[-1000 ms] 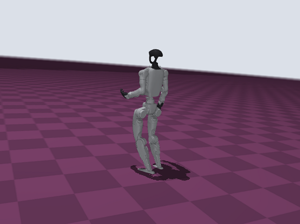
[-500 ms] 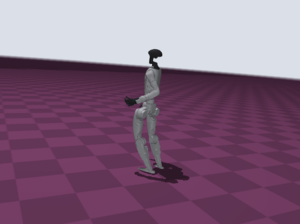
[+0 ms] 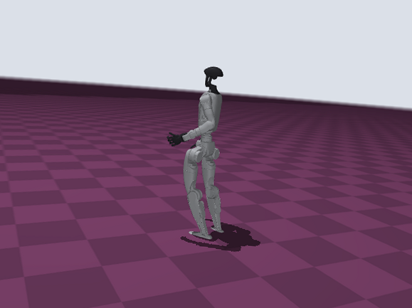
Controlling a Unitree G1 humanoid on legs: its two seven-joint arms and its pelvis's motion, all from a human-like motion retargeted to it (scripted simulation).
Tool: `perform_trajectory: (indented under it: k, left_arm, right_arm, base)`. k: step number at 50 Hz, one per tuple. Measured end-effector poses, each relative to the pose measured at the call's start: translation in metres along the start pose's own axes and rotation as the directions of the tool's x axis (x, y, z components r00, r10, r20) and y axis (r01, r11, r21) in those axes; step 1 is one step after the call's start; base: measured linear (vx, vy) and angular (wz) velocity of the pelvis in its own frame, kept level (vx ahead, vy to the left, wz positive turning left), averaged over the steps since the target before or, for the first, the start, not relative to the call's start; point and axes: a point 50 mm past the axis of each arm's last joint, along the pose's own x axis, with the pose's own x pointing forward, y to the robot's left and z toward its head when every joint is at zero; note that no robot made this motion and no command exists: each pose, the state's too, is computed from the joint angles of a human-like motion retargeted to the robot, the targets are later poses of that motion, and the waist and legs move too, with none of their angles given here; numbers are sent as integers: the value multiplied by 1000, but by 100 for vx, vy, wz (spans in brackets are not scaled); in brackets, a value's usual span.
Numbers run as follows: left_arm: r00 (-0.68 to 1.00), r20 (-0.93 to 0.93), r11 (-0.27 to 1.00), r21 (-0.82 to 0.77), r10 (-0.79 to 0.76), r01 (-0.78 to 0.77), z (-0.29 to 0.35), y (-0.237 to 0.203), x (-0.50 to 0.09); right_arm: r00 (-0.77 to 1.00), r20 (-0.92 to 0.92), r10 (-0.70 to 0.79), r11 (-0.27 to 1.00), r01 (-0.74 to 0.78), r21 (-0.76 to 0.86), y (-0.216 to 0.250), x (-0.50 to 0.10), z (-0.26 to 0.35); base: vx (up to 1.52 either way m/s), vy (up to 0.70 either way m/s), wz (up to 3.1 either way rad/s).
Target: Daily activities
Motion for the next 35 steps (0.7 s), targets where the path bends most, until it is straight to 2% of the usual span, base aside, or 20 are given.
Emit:
perform_trajectory:
  k: [13,20,22,23,25,27,28,30,32,35]
  left_arm:
    - [989,-115,995,42,98,-94,-28,6,24]
    - [961,-240,985,132,140,-111,-52,11,28]
    - [933,-326,983,148,154,-110,-81,3,13]
    - [932,-322,977,179,168,-115,-73,11,20]
    - [901,-395,975,193,180,-110,-96,3,8]
    - [894,-400,965,238,204,-114,-89,16,15]
    - [873,-442,966,235,205,-108,-103,9,6]
    - [868,-441,956,273,228,-112,-95,21,13]
    - [830,-510,959,265,227,-100,-119,11,-5]
    - [803,-545,955,280,242,-97,-127,13,-14]
  right_arm:
    - [997,79,11,1000,-9,-27,1,0,14]
    - [988,140,68,993,-54,-103,8,-1,24]
    - [990,109,93,988,-78,-136,20,-7,1]
    - [985,142,96,986,-74,-149,15,-4,16]
    - [985,120,124,979,-102,-175,25,-8,0]
    - [978,165,131,976,-97,-197,19,-5,20]
    - [979,143,146,972,-114,-207,26,-8,8]
    - [971,185,150,969,-107,-223,19,-4,27]
    - [974,146,175,962,-138,-236,30,-10,5]
    - [970,151,192,957,-150,-250,32,-11,4]
  base:
    - [-2,-1,-5]
    - [-1,0,0]
    - [-8,0,-1]
    - [0,0,0]
    - [-5,0,2]
    - [0,0,0]
    - [0,0,0]
    - [0,0,0]
    - [-8,1,7]
    - [-2,0,2]
